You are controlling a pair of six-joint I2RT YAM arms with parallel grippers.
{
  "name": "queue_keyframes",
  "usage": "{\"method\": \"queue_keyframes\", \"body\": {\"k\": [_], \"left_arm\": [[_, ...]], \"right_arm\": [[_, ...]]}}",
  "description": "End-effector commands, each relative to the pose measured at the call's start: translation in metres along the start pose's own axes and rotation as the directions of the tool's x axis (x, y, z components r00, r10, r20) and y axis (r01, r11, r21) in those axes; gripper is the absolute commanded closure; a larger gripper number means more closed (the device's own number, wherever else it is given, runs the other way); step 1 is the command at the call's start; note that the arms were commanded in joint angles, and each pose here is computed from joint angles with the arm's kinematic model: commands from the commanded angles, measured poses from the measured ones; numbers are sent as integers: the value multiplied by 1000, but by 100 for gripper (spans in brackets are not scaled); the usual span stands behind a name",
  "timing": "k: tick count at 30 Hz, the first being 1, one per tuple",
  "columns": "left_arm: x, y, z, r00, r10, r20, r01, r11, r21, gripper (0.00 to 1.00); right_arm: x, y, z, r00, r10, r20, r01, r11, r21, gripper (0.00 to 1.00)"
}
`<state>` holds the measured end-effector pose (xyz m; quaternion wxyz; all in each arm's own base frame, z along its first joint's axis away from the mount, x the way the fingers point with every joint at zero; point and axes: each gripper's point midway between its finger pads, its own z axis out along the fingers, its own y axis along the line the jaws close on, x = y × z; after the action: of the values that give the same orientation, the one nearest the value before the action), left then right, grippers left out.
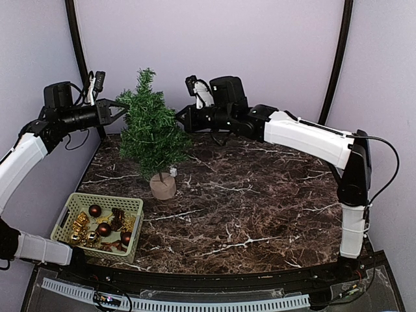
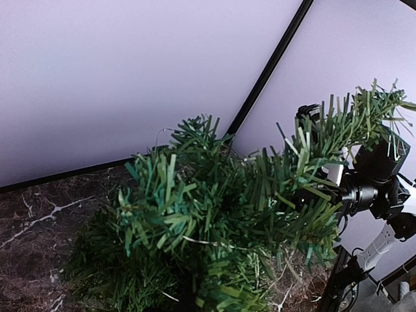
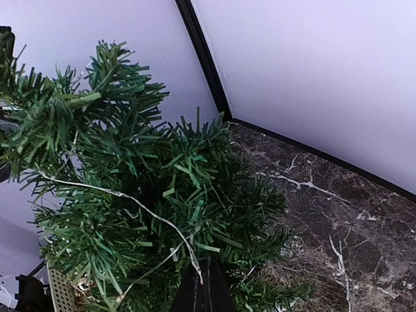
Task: Decorate the small christmas tree
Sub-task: Wrap the side of the string light in the gap of the branches.
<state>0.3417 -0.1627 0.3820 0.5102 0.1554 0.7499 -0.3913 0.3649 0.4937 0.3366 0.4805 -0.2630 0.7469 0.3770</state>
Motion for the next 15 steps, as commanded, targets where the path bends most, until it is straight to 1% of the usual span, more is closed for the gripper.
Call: {"method": "queue_keyframes", "body": {"k": [1,11,15], "left_arm": [[-7,0,0,1000,17,25,-17,1000,2,100],[-6,7,4,1000,12,24,-11,1000,-21,100],[-6,9,5,1000,9,22,-9,1000,-24,100]], "right_arm": [[-3,6,7,999,18,26,-16,998,-63,100],[12,18,11,1000,27,-9,-28,988,-149,100],[13,15,10,1000,26,-14,-27,991,-134,100]]}}
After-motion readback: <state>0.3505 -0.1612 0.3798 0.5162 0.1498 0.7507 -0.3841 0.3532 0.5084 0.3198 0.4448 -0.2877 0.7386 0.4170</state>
